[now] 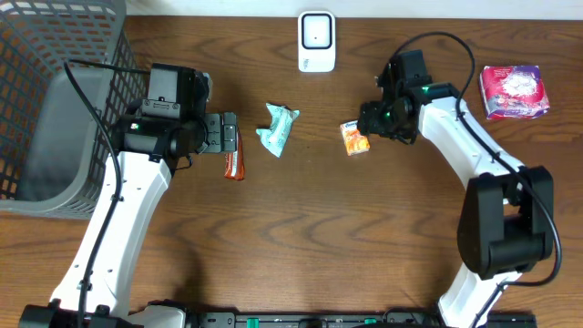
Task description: Scan the item barcode
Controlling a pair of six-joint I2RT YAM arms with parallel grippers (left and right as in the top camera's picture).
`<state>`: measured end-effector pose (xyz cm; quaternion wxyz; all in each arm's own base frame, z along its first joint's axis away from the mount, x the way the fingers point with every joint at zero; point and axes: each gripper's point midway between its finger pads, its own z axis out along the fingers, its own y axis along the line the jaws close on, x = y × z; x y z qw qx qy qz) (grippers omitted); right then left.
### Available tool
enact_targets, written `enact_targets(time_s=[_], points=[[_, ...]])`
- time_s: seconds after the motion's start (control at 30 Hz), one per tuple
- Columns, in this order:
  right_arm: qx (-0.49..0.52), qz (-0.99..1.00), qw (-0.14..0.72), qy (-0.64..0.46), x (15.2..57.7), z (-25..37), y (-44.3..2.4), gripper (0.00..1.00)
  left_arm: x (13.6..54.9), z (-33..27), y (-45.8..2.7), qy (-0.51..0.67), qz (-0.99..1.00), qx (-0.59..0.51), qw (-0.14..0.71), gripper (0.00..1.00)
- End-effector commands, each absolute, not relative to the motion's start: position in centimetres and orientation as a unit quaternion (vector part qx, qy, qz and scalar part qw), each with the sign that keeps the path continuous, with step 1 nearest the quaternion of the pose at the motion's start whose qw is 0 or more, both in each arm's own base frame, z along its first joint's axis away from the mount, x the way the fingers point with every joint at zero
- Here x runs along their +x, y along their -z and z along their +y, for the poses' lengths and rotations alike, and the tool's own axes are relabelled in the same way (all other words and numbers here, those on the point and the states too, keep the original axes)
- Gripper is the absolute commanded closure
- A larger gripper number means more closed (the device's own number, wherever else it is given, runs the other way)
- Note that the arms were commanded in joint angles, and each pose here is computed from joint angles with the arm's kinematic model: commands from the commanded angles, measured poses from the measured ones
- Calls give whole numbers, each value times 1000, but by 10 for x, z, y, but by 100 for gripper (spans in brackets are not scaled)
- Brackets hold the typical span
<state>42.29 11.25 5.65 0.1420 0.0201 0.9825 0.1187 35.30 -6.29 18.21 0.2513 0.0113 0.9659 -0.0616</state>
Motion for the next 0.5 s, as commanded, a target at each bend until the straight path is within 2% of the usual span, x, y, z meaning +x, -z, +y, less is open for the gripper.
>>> enact_targets(time_s=[0.0,0.1,0.3,0.33,0.43,0.47], points=[[-16,982,121,-142,420,117,-35,36,354,-61,-181,58,966,7,251,2],[-41,976,107,-185,418,133,-24,36,354,-61,-181,58,966,7,251,2],[-38,978,65,-195,408,138,11,36,354,-61,-181,58,966,7,251,2],[-38,978,57,-196,407,139,17,43,354,-61,-181,58,966,7,251,2],[-35,978,44,-202,403,141,26,98,354,-61,-181,58,966,7,251,2],[-28,978,44,-203,404,141,26,99,354,-61,-181,58,966,7,251,2]])
